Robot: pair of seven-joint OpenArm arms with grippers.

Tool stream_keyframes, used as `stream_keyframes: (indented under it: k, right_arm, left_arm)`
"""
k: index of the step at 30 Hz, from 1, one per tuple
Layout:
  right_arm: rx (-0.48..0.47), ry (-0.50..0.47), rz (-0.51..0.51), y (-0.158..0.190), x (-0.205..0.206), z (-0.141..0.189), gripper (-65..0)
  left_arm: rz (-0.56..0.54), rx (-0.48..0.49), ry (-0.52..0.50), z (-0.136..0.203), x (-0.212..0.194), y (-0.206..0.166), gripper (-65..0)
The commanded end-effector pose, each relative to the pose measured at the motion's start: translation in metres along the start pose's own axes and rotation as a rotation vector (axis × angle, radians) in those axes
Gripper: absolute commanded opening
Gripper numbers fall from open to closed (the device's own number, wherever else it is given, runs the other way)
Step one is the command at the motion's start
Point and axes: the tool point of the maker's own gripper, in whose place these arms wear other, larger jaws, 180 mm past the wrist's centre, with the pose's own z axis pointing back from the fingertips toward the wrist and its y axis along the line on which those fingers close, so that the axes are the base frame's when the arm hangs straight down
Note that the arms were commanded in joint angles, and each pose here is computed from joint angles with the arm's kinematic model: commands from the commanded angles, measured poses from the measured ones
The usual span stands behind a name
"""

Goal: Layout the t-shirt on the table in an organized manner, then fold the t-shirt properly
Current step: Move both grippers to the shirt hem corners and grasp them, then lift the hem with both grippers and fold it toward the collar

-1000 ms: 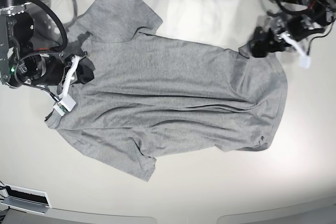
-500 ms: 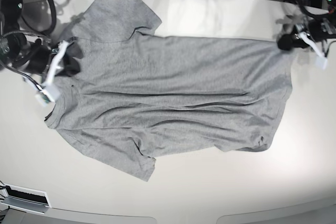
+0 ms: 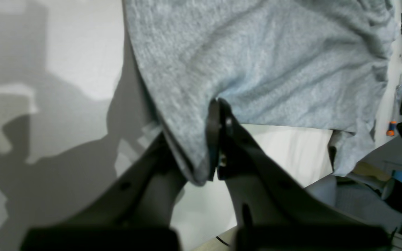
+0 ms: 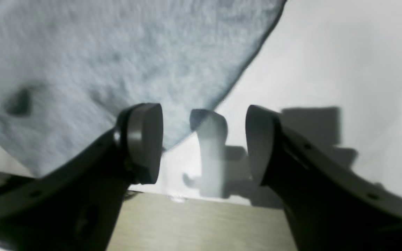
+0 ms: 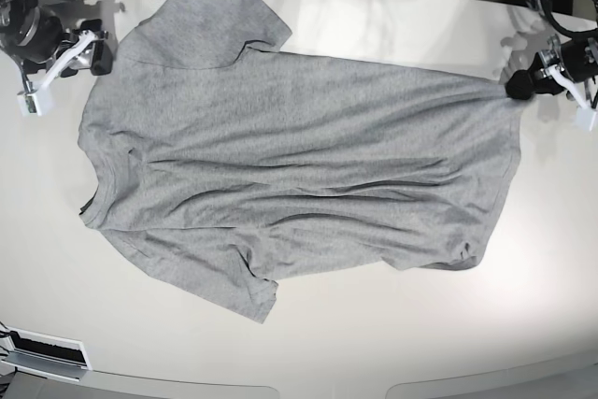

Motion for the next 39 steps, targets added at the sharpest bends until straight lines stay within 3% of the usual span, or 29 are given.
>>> stream_keyframes:
  k: [1,11,18,20,23,27,30,33,39]
  right_arm:
    - [0.008,-0.019,-0.006,-0.001,0.003,0.000,-25.8]
    - [0.188,0.000,-0.199,-0.003,-0.017,-0.034,-25.8]
    - [0.293,0.041,-0.232,0.007,-0.035,-0.045,-26.5]
    - [0.306,0.056,-0.210,0.009,-0.034,-0.044,-33.3]
    - [0.350,0.093,-0.168,0.017,-0.033,-0.042,-50.5]
    - [0.407,0.122,-0.158,0.024,-0.024,-0.037,-65.0]
    - [0.427,0.112,-0.115,0.023,-0.010,-0.026,-65.0]
    - [0.403,0.117,-0.043,0.018,-0.002,-0.015,-65.0]
    - [0.377,0.168,0.040,0.022,-0.022,0.006,-65.0]
  left_arm:
    - [-0.026,0.001,-0.034,0.008,0.016,0.000,-65.0]
    - [-0.024,0.001,-0.031,0.008,0.014,0.000,-65.0]
    - [-0.023,-0.002,-0.036,0.008,0.015,0.000,-65.0]
    - [-0.023,-0.002,-0.034,0.008,0.015,0.000,-65.0]
    - [-0.024,-0.001,-0.035,0.008,0.015,0.000,-65.0]
    - [-0.036,-0.004,-0.031,0.010,0.016,0.000,-65.0]
    - [-0.027,-0.035,-0.016,0.013,0.017,-0.006,-65.0]
    - [-0.056,-0.052,0.077,0.021,0.009,-0.012,-65.0]
    - [-0.123,-0.034,0.134,0.049,0.008,-0.013,-65.0]
